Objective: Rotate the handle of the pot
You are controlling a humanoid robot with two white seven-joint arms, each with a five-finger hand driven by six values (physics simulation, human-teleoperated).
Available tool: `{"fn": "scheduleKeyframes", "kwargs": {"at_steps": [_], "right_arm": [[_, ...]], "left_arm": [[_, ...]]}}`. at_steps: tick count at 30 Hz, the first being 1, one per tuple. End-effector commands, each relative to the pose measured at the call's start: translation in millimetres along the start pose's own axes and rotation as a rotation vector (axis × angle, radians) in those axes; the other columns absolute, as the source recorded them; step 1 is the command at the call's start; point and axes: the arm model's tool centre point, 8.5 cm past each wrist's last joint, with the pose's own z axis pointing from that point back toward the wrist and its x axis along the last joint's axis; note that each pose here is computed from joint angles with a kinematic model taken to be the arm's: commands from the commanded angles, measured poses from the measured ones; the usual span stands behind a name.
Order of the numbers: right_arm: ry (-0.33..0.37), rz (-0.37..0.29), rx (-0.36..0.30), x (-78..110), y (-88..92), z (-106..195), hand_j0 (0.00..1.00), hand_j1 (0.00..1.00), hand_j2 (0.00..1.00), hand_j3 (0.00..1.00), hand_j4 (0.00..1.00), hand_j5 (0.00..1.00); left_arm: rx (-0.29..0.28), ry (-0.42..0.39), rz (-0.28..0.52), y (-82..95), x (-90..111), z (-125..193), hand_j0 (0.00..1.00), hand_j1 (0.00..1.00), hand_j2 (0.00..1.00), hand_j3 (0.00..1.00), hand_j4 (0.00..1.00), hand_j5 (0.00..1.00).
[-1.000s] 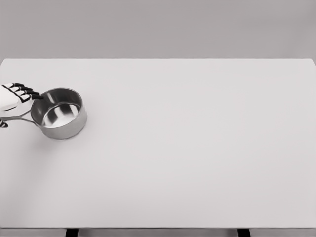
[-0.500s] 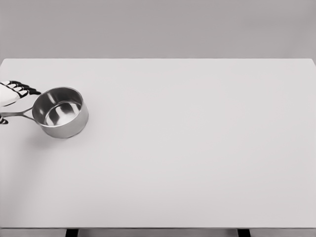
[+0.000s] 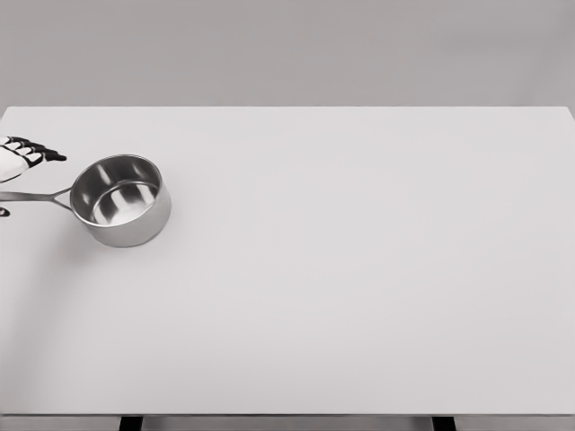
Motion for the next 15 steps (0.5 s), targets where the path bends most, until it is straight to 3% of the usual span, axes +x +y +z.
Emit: {"fn": "scheduleKeyframes", "kwargs": {"at_steps": [1,15], "right_arm": [[0.001,0.000,0.000,-0.1,0.0,0.0,1.00,1.00,1.00,1.00,1.00,1.00],[0.001,0.000,0.000,-0.1,0.0,0.0,1.00,1.00,1.00,1.00,1.00,1.00]], "left_arm": [[0.005,-0.002,0.007,-0.3,1.0,-1.3,1.00,1.00,1.00,1.00,1.00,1.00],[0.027,-0.026,0.011,3.1,8.4,-5.1,1.00,1.00,1.00,1.00,1.00,1.00]]}}
